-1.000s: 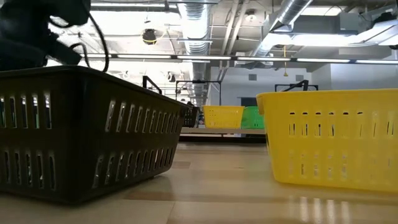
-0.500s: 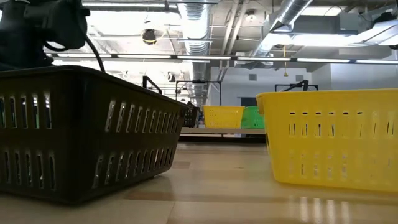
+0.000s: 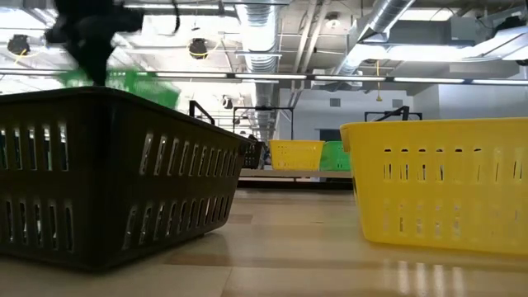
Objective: Stack baskets on shelf by color
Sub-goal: Stack the left green bin on top of the green bin on the shelf
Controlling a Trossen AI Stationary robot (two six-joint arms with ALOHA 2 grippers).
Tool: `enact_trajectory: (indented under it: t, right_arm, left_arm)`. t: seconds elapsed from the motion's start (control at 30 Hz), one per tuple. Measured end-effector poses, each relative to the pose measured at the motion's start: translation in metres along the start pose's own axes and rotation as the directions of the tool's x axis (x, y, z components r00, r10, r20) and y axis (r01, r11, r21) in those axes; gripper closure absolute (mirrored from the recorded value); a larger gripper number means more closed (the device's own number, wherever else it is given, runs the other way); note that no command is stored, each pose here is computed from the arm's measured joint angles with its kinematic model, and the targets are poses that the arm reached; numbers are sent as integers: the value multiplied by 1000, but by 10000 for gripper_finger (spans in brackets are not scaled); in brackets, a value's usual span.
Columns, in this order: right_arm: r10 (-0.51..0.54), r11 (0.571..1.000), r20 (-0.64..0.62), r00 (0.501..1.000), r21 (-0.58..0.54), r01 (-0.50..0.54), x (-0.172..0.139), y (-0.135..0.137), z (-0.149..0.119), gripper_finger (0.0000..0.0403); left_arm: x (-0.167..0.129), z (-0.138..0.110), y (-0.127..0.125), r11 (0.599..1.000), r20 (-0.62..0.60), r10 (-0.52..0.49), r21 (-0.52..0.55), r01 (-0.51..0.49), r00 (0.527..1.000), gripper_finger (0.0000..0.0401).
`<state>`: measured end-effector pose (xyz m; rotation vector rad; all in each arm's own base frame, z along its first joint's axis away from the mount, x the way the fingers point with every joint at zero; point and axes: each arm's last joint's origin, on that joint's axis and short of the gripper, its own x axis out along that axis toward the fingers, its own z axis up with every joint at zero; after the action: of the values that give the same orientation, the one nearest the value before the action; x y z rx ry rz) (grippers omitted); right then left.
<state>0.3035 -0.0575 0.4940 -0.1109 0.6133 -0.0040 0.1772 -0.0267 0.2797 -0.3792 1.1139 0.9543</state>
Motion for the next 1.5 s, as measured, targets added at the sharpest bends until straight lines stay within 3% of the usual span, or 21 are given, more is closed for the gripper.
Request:
enact_trajectory:
  t: [0.07,0.2,0.4,0.53,0.67,0.8,1.0,1.1,1.23,1.37,1.5]
  right_arm:
    - [-11,1000,-9,1000,-13,11,0,0,-1,394]
    - [-17,1000,-27,999,-6,17,6,-1,-3,385]
    - [-24,996,-19,1000,87,25,32,-5,-8,383]
    - [-38,992,28,999,125,34,53,-7,-10,382]
    - [-179,980,79,981,100,171,68,-7,-9,365]
    - [-299,954,52,953,31,297,90,-2,-9,337]
    - [-346,935,19,938,-77,347,138,9,-13,280]
    - [-435,888,-4,901,-171,428,154,12,-15,246]
    - [-578,790,9,816,-245,562,140,19,0,202]
    - [-565,794,39,824,-249,555,116,30,12,175]
    - [-541,816,49,840,-211,538,107,32,14,172]
  left_arm:
    - [-23,16,11,996,118,56,-71,-48,991,401]
    - [-57,42,27,988,321,102,-143,-58,942,401]
    - [-76,66,46,973,446,197,-198,-118,873,401]
    - [-76,75,51,965,464,230,-225,-138,855,401]
    - [-75,80,49,966,477,218,-227,-121,852,401]
    - [-75,85,47,969,493,203,-227,-100,846,401]
    - [-74,92,42,970,506,178,-232,-65,844,401]
    - [-69,95,39,972,483,179,-220,-79,857,401]
    - [-60,100,35,972,438,192,-211,-107,878,401]
    - [-53,105,32,972,414,200,-196,-128,888,401]
    - [-51,109,30,972,417,198,-199,-123,887,401]
